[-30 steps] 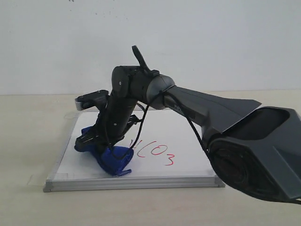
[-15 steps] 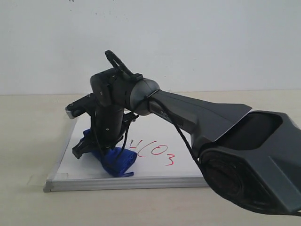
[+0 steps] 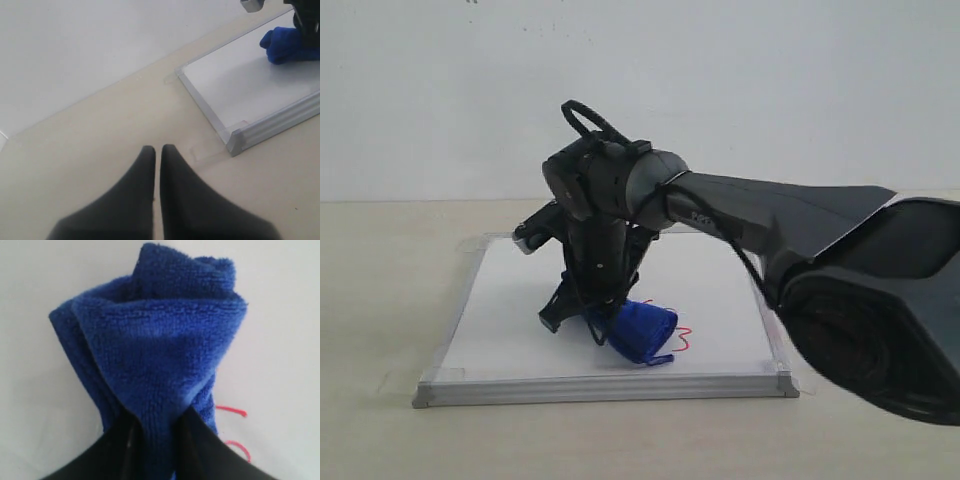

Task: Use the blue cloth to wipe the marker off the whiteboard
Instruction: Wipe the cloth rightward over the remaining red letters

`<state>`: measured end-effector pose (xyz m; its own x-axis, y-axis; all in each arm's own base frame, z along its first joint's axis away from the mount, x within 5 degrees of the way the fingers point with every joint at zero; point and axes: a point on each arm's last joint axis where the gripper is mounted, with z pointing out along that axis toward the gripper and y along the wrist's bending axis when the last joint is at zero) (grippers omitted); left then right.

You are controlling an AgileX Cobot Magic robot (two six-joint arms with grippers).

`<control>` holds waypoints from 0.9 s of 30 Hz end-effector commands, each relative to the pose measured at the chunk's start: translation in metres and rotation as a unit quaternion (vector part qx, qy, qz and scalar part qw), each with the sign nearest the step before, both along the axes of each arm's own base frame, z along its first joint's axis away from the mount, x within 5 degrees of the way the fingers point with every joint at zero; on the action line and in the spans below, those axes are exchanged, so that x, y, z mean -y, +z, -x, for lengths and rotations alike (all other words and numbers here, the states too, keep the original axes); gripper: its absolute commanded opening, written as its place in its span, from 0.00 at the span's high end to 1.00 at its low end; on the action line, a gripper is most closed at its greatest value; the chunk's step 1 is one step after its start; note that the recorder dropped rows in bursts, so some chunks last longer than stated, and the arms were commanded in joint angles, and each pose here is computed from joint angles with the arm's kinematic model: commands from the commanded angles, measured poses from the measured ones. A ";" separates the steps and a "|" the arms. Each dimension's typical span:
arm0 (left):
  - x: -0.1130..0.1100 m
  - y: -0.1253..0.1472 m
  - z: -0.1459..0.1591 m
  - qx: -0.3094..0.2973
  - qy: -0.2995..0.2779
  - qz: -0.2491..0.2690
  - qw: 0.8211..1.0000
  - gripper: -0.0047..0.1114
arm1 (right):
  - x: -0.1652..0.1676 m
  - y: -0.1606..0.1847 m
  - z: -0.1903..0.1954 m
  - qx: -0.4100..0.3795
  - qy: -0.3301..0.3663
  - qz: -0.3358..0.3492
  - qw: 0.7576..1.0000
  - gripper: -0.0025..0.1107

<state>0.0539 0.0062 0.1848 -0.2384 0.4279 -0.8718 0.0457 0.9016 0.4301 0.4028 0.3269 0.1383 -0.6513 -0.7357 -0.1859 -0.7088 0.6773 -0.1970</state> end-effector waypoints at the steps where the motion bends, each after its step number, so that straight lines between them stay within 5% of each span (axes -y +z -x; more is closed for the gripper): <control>1: 0.000 0.000 0.000 0.002 0.000 -0.002 1.000 0.93 | 0.059 -0.024 -0.008 -0.052 -0.050 0.092 0.993 0.98; 10: 0.000 0.000 0.000 0.002 0.000 -0.002 1.000 0.93 | 0.106 -0.022 -0.012 -0.080 -0.139 0.094 0.983 0.98; 19: 0.000 0.000 0.000 0.002 0.000 -0.002 1.000 0.93 | 0.019 -0.021 0.012 -0.085 -0.098 -0.153 0.980 0.98; 27: 0.000 0.000 0.000 0.002 0.000 -0.002 1.000 0.93 | -0.027 -0.020 0.046 -0.060 0.066 -0.145 0.985 0.98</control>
<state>0.0539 0.0062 0.1848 -0.2384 0.4279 -0.8718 0.0457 0.9016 0.4301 0.3730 0.3403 0.1365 -0.6248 -0.6909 -0.3636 -0.7516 0.6584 0.0405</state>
